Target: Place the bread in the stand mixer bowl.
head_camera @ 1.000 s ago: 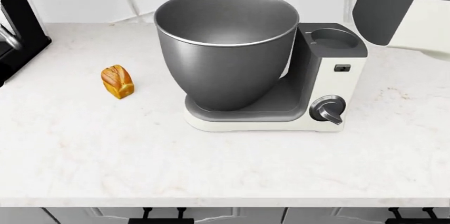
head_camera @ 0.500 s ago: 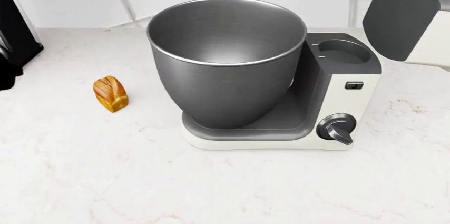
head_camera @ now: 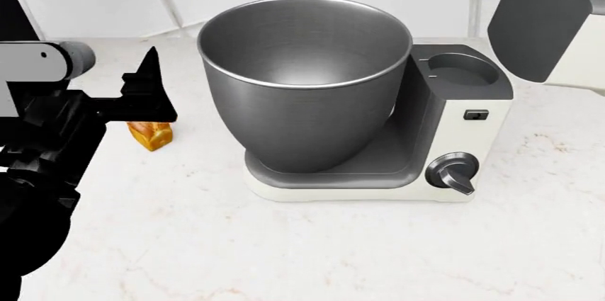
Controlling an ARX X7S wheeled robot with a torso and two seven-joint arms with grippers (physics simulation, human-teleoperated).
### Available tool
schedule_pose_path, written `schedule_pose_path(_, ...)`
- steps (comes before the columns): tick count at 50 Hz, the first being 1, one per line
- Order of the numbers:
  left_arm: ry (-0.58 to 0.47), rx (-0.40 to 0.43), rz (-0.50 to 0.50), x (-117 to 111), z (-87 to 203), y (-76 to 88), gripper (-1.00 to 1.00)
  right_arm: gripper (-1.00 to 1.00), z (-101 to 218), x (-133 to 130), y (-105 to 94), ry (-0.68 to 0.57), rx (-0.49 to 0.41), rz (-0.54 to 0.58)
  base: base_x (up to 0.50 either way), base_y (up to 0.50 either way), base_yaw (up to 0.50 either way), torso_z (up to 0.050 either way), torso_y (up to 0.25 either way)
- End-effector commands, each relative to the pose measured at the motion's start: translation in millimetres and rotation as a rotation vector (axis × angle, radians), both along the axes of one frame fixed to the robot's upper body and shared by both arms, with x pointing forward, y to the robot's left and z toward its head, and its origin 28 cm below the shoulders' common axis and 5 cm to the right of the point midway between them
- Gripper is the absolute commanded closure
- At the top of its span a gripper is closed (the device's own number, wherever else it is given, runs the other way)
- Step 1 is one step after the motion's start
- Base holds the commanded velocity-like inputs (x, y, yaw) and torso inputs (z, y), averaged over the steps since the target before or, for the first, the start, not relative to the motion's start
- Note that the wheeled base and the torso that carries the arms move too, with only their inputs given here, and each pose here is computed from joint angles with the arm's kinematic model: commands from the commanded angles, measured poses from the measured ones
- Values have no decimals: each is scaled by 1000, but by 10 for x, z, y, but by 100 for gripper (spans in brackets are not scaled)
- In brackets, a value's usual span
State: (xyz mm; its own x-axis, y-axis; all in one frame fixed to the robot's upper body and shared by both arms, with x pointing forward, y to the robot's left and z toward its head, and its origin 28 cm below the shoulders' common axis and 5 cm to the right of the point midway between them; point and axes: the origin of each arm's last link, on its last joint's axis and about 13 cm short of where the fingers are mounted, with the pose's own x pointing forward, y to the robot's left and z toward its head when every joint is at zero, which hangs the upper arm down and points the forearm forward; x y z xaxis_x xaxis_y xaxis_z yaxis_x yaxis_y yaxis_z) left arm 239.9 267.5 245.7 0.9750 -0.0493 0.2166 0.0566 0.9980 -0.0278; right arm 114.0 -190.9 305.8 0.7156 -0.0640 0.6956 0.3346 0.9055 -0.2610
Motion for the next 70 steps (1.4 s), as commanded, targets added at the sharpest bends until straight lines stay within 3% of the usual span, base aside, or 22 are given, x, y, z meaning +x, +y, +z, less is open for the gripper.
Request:
schedule_pose_path(1, 125, -45, -15, 248, -35, -13, -100, -100, 15, -16, -20, -26, -18, 2, 0, 0, 0, 0, 0)
schedule_pose_path(6, 144, -50, 3, 287, -62, -6, -100, -100, 6, -16, -24, -23, -19, 2, 0, 0, 0, 0, 0)
schedule_pose_path(10, 230, -61, 89, 424, -149, 3, -100, -100, 3, -23, -32, -25, -18, 1, 0, 0, 0, 0, 0)
schedule_pose_path(15, 289, -68, 89, 487, -211, 5, -100, -100, -4, -23, -34, -24, -18, 1, 0, 0, 0, 0, 0)
schedule_pose_path(16, 383, -63, 86, 537, -260, 13, -100, -100, -13, -24, -38, -22, -18, 2, 0, 0, 0, 0, 0)
schedule_pose_path(18, 407, -81, 96, 554, -272, 16, -100, -100, -18, -25, -40, -21, -18, 1, 0, 0, 0, 0, 0)
schedule_pose_path(26, 414, -62, 131, 636, -333, 25, -100, -100, -26, -30, -48, -21, -15, -1, 0, 0, 0, 0, 0)
schedule_pose_path(44, 456, -111, 152, 727, -482, 32, -100, -100, -48, -30, -56, -18, -13, -7, 0, 0, 0, 0, 0)
schedule_pose_path(48, 516, -39, 245, 741, -501, 32, -100, -100, -51, -32, -57, -18, -12, -7, 0, 0, 0, 0, 0)
schedule_pose_path(56, 607, -45, 220, 805, -569, 0, -100, -100, -63, -36, -65, -17, -11, -7, 0, 0, 0, 0, 0)
schedule_pose_path(70, 676, -44, 170, 927, -700, -57, -100, -100, -69, -40, -70, -15, -11, -9, 0, 0, 0, 0, 0)
